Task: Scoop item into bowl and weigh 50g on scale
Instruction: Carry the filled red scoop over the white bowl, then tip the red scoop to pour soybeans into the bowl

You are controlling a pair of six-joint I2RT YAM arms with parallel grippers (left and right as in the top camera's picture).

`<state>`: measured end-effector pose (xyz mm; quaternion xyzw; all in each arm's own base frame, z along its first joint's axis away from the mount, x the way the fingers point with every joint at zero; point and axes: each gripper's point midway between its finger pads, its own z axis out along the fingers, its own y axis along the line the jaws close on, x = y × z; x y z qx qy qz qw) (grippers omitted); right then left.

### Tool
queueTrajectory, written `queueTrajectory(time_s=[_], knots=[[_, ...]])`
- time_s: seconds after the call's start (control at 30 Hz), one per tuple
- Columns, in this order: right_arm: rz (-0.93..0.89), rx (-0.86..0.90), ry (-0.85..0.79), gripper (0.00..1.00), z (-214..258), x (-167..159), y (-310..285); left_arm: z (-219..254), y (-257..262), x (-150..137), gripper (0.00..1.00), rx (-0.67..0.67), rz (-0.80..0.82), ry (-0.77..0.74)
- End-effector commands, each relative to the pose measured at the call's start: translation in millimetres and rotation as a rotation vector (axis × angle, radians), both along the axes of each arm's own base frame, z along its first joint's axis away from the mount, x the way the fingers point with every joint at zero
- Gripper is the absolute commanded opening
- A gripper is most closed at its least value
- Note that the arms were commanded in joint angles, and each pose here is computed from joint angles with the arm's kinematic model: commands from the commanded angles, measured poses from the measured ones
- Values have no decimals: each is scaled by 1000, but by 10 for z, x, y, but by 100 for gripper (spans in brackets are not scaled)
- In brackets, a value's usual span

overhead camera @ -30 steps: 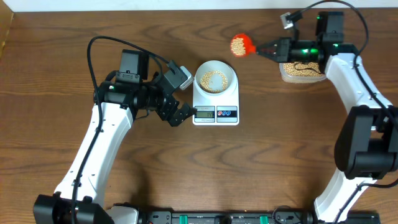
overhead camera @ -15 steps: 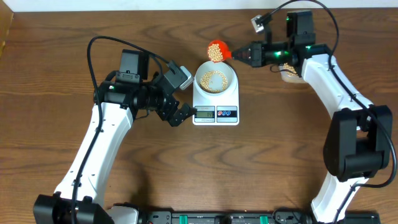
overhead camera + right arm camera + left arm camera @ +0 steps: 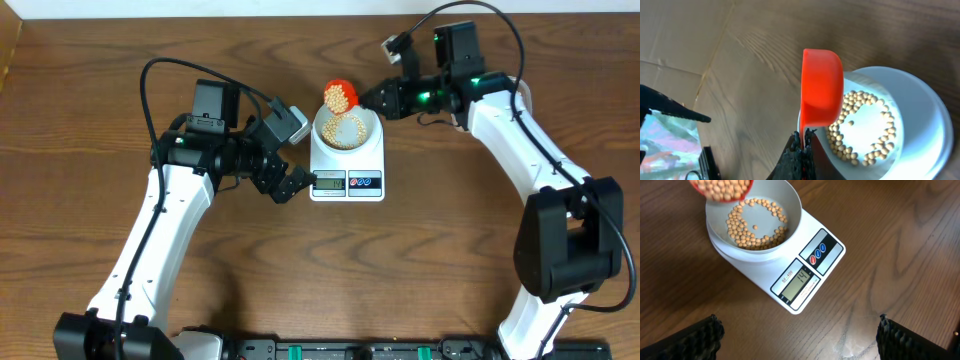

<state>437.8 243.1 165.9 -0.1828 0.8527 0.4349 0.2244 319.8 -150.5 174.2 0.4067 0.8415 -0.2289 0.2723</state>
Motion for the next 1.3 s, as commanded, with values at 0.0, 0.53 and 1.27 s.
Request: queueTrajectory(time_s=[0.0, 0.53, 1.27], knots=[[2, -57, -71, 1, 112, -39, -9, -36, 2, -21, 100, 10, -11, 1], [-28, -301, -152, 1, 41, -165, -20, -36, 2, -21, 100, 10, -11, 1], [-88, -722, -360, 2, -139, -159, 40, -36, 2, -21, 100, 10, -11, 1]])
